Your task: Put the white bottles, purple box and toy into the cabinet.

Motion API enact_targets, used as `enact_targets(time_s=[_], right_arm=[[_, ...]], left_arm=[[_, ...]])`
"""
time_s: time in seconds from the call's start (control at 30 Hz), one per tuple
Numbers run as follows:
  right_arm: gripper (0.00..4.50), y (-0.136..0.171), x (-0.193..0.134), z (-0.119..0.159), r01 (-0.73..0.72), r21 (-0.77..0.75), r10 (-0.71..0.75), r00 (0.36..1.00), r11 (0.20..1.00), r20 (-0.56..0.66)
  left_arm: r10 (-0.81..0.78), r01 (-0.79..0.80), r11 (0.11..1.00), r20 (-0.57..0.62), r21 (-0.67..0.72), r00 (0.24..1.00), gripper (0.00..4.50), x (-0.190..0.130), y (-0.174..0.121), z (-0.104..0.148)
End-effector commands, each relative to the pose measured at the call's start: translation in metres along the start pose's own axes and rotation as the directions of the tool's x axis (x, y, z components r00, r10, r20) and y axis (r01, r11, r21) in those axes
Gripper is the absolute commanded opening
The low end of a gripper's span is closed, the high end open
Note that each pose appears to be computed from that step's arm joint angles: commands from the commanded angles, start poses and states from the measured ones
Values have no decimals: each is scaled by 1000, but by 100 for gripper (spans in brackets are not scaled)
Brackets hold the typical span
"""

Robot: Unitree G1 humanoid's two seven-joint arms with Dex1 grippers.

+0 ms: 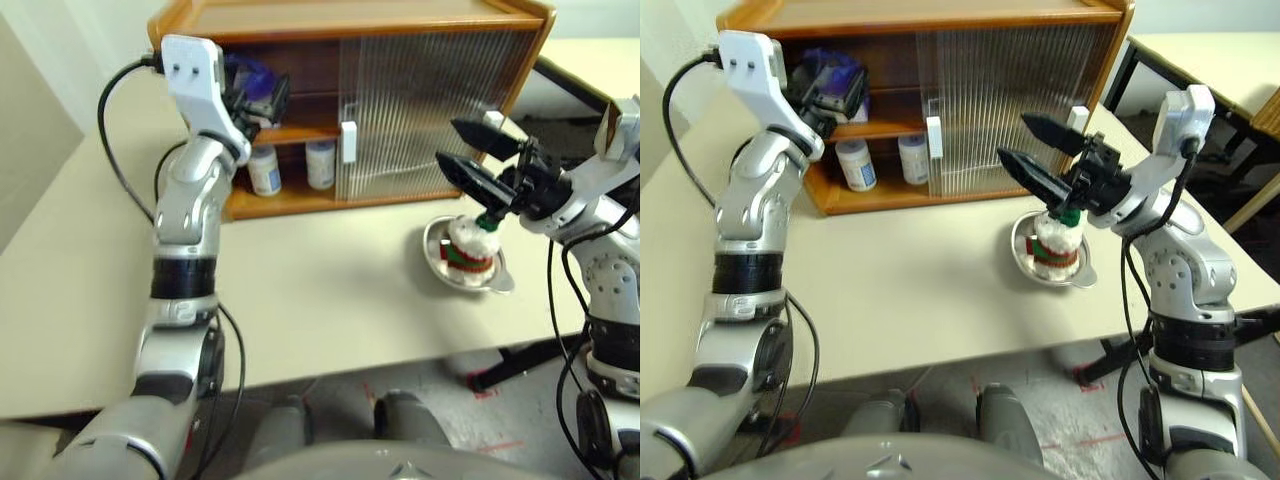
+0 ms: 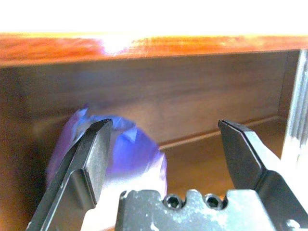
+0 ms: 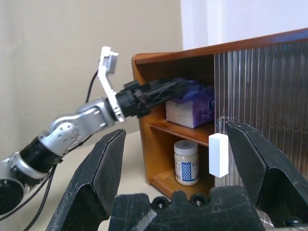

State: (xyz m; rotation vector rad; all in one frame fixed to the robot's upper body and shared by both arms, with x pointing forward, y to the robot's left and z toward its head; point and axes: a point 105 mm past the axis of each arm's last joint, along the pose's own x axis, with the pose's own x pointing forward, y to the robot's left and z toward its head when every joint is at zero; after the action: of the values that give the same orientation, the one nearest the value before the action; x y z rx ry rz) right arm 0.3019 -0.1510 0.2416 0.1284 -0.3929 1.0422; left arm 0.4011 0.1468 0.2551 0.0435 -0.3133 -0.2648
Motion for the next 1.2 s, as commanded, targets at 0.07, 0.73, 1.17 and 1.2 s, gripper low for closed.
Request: enact_targets(time_s=[0.07,0.73,1.17,1.2], right_arm=[[450,-1,1,-1,-11,-3,11,1000,1000,0],[450,-1,-1,2,-3,-15,3,1000,1000,-6],[450,-2,-3,3,10,-23,-10,1000,1000,-6],[450,-1,-3,3,11,-23,-11,1000,1000,-6]], left_arm=[[47,-51,998,-75,-46,996,390,-10,-5,-18],[316,-311,949,-142,57,938,4,15,17,-57],[325,-321,946,-124,54,938,4,27,23,-60],[312,-309,950,-118,45,943,4,27,20,-59]])
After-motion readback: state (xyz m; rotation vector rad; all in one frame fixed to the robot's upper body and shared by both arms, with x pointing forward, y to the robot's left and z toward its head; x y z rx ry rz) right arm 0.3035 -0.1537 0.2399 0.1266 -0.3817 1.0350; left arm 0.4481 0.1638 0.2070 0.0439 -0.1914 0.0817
